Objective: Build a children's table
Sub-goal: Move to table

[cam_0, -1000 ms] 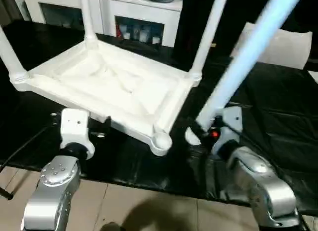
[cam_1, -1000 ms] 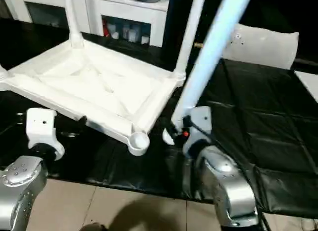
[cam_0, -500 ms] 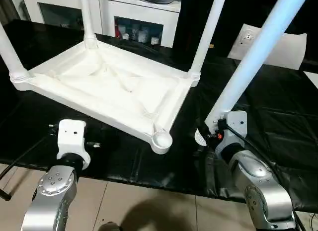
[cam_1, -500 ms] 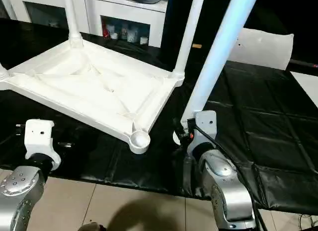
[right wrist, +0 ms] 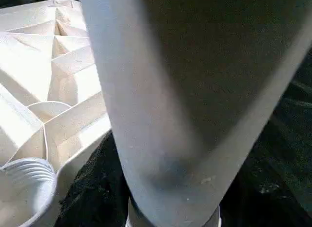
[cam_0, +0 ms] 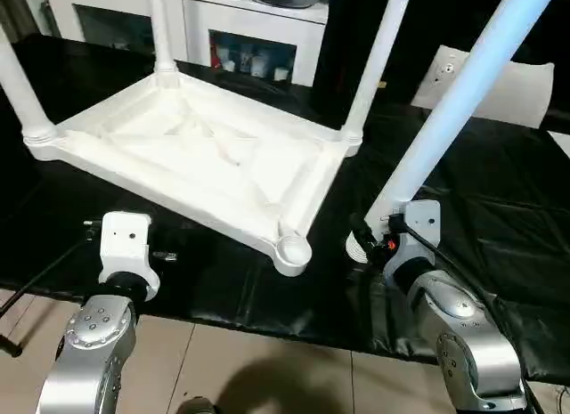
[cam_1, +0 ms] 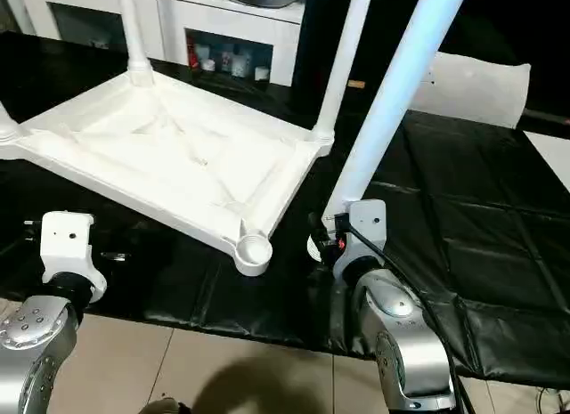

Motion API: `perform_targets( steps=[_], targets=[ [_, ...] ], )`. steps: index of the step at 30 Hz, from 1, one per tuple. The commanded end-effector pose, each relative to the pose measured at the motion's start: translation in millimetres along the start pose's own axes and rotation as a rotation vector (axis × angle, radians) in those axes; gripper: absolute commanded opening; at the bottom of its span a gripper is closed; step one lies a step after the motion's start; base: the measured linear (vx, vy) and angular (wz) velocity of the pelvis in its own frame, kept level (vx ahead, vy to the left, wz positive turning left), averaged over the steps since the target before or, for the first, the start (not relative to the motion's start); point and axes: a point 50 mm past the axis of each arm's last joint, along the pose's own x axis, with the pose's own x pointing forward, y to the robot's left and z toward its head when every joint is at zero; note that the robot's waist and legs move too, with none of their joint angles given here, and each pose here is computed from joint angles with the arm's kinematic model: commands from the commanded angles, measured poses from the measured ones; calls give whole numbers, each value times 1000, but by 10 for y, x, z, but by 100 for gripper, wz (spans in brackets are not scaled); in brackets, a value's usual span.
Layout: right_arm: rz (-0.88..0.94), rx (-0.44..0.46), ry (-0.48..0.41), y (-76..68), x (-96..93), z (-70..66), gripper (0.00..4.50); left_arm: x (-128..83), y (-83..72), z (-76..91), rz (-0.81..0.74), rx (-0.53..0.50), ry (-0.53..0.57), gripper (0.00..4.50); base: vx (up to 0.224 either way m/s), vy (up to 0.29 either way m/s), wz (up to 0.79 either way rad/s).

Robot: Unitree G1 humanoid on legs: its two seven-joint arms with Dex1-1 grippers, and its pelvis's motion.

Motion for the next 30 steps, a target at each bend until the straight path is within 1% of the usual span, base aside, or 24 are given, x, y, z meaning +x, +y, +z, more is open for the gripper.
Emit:
perform_targets(
  steps=[1,30],
  targets=[
    [-26,5,1,-67,-17,-5,193,18,-25,16,-14,4,-10,409,0,0,0],
    [-26,5,1,-67,-17,-5,193,18,-25,16,-14,4,-10,409,0,0,0]
  ],
)
